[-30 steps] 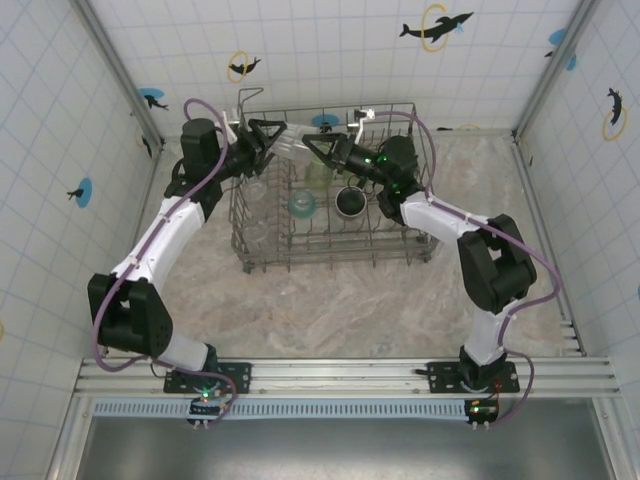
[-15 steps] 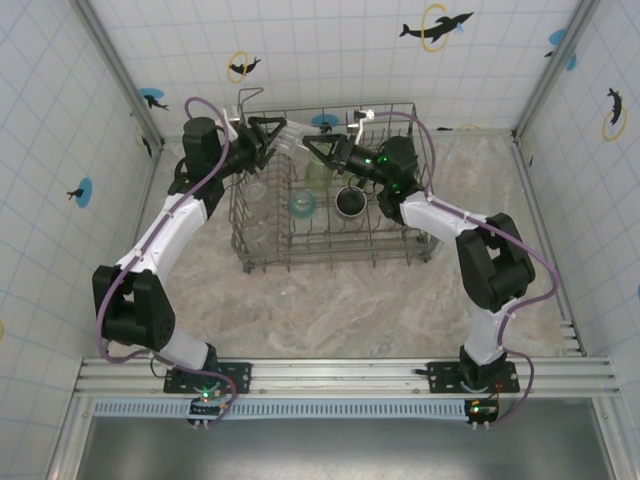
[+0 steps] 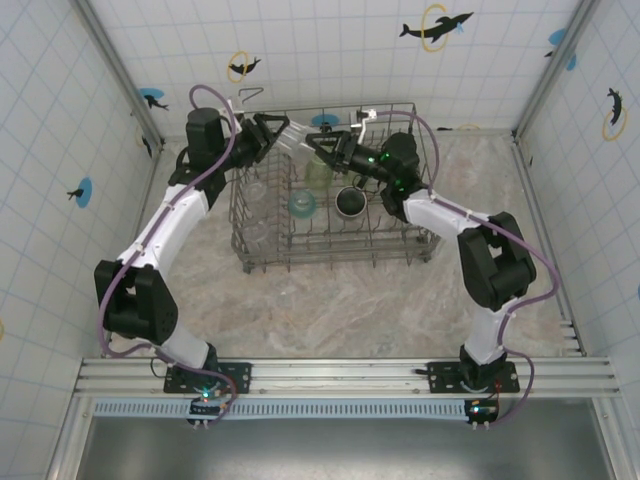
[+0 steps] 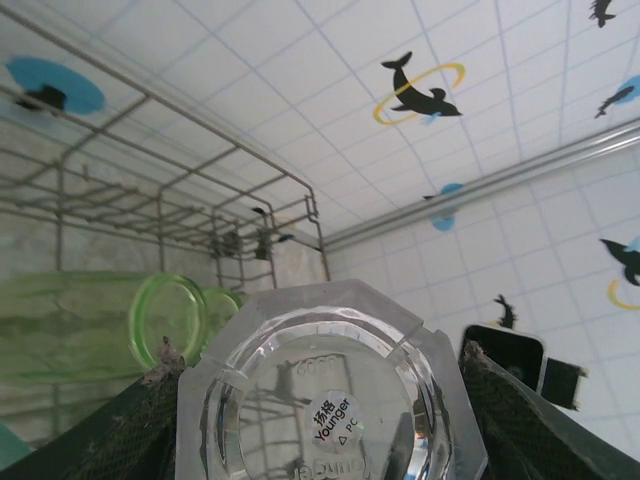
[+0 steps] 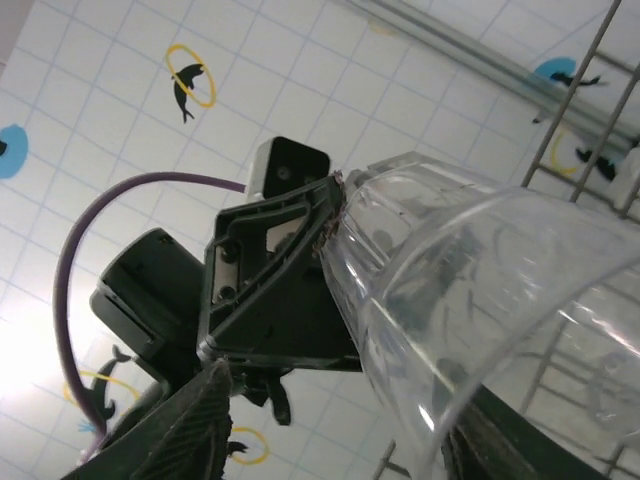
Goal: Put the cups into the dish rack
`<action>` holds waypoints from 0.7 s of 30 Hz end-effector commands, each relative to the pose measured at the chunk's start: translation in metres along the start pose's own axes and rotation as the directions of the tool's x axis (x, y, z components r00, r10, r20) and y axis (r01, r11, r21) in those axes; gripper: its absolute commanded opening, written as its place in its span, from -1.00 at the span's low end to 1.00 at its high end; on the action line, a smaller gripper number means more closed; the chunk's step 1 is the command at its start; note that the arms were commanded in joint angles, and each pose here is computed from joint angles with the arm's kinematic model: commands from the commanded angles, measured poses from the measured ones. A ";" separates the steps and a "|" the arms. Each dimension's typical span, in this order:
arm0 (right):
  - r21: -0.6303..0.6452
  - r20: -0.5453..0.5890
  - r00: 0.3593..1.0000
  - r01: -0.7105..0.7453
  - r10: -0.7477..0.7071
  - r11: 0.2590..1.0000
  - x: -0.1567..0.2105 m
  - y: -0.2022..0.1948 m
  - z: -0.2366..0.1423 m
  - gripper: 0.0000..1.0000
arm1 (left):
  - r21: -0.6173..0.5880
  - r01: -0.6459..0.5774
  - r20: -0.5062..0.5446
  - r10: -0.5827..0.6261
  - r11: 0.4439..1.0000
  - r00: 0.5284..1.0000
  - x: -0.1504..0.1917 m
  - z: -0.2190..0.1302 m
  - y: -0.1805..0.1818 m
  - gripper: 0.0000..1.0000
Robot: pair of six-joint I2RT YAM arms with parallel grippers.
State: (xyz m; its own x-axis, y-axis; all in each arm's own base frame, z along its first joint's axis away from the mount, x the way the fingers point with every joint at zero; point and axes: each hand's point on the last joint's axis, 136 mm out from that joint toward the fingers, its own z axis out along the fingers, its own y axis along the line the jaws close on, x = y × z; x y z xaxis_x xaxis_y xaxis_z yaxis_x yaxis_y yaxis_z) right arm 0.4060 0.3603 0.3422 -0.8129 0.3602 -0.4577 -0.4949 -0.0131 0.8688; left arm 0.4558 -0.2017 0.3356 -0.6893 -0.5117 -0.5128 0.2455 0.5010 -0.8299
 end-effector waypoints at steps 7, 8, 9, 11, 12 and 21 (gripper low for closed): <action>0.185 0.026 0.988 0.142 -0.150 0.972 -0.007 0.004 -0.055 0.48 | -0.355 -0.349 0.060 0.394 0.867 0.917 -0.049 -0.008 0.034 -1.00; 0.211 0.027 0.987 0.147 -0.156 0.966 -0.006 0.002 -0.063 0.53 | -0.387 -0.376 0.048 0.426 0.842 0.903 -0.050 -0.008 0.040 -1.00; 0.230 0.026 0.986 0.155 -0.166 0.961 -0.005 0.001 -0.070 0.55 | -0.416 -0.403 0.032 0.456 0.816 0.890 -0.050 -0.007 0.046 -1.00; 0.266 0.028 0.983 0.165 -0.179 0.950 -0.004 -0.001 -0.083 0.56 | -0.472 -0.449 -0.005 0.507 0.758 0.862 -0.049 -0.003 0.056 -1.00; 0.279 0.030 0.982 0.172 -0.187 0.945 -0.003 0.000 -0.088 0.63 | -0.488 -0.472 -0.027 0.528 0.734 0.849 -0.047 0.001 0.059 -1.00; 0.378 0.047 0.967 0.215 -0.251 0.900 0.007 0.007 -0.132 0.99 | -0.657 -0.627 -0.258 0.658 0.417 0.708 -0.034 0.034 0.101 -1.00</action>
State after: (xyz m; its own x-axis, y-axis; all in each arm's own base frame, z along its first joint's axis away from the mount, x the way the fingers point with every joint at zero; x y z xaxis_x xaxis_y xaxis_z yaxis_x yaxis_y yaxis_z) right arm 0.3642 0.2512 0.3199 -0.6795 0.4006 -0.6146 -0.4933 0.3706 0.7870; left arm 0.5151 -0.1843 0.2515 -0.5322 0.0579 -0.8446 0.1783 0.9830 -0.0449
